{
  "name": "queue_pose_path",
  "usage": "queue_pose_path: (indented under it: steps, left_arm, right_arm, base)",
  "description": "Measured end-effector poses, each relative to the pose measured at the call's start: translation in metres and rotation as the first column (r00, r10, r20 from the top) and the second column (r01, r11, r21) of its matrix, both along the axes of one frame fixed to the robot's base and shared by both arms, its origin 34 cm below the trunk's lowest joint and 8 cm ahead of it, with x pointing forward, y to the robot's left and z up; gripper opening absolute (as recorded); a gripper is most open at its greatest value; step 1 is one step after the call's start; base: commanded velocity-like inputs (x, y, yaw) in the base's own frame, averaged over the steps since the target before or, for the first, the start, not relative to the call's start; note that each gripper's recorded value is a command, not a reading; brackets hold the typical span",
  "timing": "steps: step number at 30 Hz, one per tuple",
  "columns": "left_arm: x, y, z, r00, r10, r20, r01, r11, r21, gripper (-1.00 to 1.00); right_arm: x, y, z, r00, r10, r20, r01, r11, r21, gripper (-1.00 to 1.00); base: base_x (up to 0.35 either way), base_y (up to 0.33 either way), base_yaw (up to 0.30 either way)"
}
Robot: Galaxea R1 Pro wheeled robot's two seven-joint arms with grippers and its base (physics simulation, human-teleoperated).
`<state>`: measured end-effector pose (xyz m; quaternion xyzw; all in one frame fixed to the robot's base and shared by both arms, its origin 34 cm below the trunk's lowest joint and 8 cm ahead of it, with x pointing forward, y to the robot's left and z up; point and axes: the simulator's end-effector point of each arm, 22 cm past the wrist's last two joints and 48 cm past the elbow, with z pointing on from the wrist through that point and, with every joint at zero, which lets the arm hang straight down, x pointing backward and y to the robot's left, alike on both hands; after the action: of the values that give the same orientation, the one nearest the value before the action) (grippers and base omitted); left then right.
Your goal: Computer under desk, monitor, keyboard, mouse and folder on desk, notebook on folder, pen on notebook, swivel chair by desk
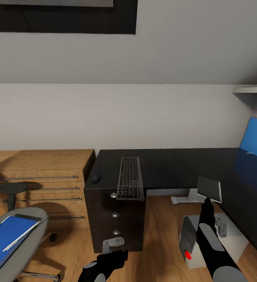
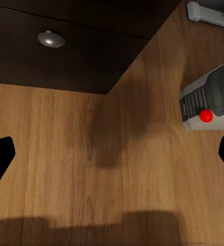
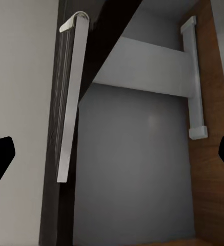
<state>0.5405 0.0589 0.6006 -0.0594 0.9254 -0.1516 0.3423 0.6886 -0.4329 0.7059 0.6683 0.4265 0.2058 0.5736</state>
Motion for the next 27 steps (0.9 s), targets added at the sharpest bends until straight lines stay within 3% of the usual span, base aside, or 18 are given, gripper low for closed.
queue_pose_path:
  steps: [27]
  left_arm:
    - [-0.0007, -0.0012, -0.0004, 1.0, -0.002, -0.002, 0.002, 1.0, -0.003, 1.0]
  right_arm:
    - [-0.0011, 0.0015, -0.0046, 1.0, 0.0, -0.008, 0.0, 1.0, 0.008, 1.0]
  base:
    - [0.115, 0.01, 0.0]
